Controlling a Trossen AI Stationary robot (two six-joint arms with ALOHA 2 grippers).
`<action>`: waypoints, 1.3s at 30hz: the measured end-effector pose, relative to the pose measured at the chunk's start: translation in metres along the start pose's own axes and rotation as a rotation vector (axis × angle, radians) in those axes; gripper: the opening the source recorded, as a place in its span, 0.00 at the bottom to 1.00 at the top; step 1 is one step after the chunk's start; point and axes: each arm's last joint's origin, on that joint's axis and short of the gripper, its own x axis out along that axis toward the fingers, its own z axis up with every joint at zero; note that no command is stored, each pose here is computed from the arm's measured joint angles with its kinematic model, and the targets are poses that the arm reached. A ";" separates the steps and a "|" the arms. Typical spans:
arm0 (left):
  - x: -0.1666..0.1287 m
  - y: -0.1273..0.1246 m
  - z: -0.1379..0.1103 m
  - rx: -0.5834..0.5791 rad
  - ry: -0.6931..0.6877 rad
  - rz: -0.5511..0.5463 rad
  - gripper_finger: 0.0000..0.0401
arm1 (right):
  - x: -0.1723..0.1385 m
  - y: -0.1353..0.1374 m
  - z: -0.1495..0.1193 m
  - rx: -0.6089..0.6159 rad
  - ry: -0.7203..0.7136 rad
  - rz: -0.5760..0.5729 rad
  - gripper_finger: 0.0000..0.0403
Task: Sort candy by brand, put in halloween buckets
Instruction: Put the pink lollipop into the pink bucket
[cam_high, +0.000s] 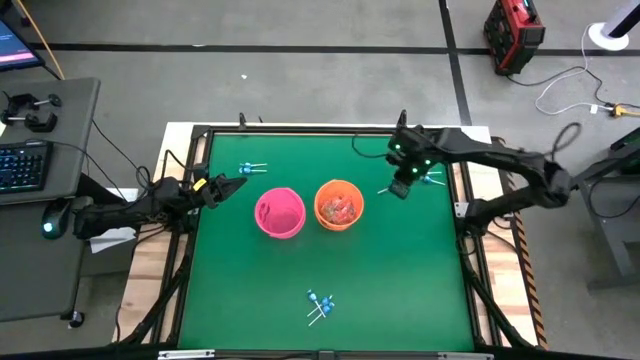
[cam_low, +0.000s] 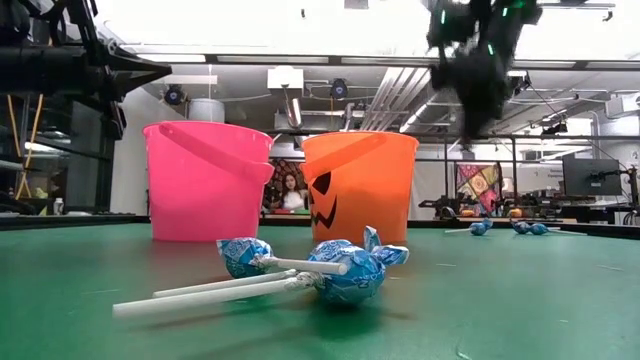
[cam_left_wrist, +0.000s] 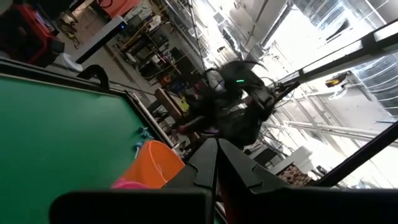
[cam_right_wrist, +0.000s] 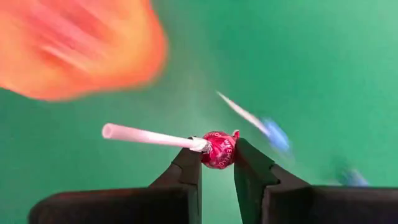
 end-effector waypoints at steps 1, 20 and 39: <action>0.000 0.000 0.000 -0.001 -0.005 0.002 0.01 | -0.006 0.008 0.004 -0.009 -0.085 0.064 0.09; 0.000 0.001 0.003 -0.004 -0.088 0.065 0.06 | 0.086 0.154 0.109 -0.284 -0.679 0.436 0.13; 0.000 0.001 0.003 0.106 -0.078 0.065 0.21 | 0.082 0.189 0.170 -0.298 -0.461 0.375 0.62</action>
